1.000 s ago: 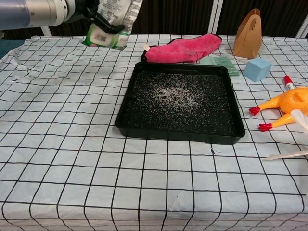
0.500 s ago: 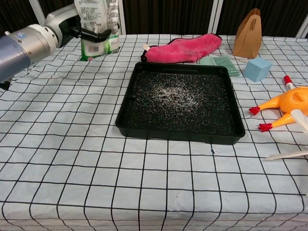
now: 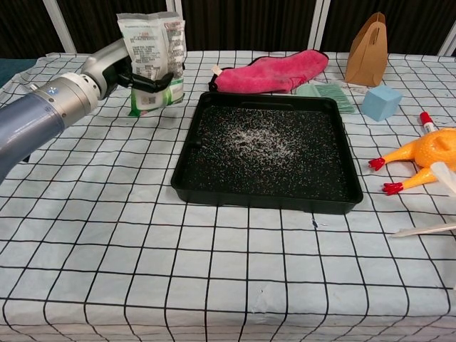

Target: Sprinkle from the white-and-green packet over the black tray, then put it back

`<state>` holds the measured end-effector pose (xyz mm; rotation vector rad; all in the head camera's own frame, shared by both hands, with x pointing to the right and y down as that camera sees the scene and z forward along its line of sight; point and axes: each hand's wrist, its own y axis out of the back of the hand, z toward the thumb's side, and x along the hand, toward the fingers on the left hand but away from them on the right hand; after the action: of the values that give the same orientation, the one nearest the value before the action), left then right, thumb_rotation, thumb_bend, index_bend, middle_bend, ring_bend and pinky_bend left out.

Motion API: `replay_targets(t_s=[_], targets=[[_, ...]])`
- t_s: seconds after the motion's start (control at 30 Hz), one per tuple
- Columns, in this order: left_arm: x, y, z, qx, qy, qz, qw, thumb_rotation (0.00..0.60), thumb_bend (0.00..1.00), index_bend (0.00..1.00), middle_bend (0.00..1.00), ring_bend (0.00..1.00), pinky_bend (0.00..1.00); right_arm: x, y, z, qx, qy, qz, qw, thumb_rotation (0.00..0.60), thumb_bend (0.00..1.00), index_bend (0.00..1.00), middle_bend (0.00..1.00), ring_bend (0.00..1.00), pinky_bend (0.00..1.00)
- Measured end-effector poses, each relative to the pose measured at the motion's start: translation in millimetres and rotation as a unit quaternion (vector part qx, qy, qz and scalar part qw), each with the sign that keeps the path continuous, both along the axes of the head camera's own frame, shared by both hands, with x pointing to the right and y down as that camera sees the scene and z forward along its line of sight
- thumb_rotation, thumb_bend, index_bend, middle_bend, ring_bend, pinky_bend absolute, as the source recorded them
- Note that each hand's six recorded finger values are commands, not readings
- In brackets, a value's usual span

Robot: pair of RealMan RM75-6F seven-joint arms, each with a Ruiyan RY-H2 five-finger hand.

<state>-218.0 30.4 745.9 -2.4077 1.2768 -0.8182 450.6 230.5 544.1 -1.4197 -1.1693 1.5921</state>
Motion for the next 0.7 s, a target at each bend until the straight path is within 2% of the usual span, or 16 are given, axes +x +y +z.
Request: replay_targets(t_s=[0.37, 0.7], targets=[[4.1, 17.4, 25.1, -0.026, -0.022, 0.003, 0.9994, 0.6, 0.62, 0.4, 0.43, 0.36, 0.51, 0.8, -0.7, -1.1, 0.003, -0.001, 0.002, 1.0, 0.6, 0.21, 0.28, 0.08, 0.14, 0.25], [6.8, 21.3, 31.7, -0.033, -0.016, -0.017, 0.9992, 0.6, 0.62, 0.4, 0.43, 0.35, 0.5, 0.5, -0.8, -1.2, 0.005, -0.001, 0.0, 1.0, 0.6, 0.21, 0.28, 0.08, 0.14, 0.25]])
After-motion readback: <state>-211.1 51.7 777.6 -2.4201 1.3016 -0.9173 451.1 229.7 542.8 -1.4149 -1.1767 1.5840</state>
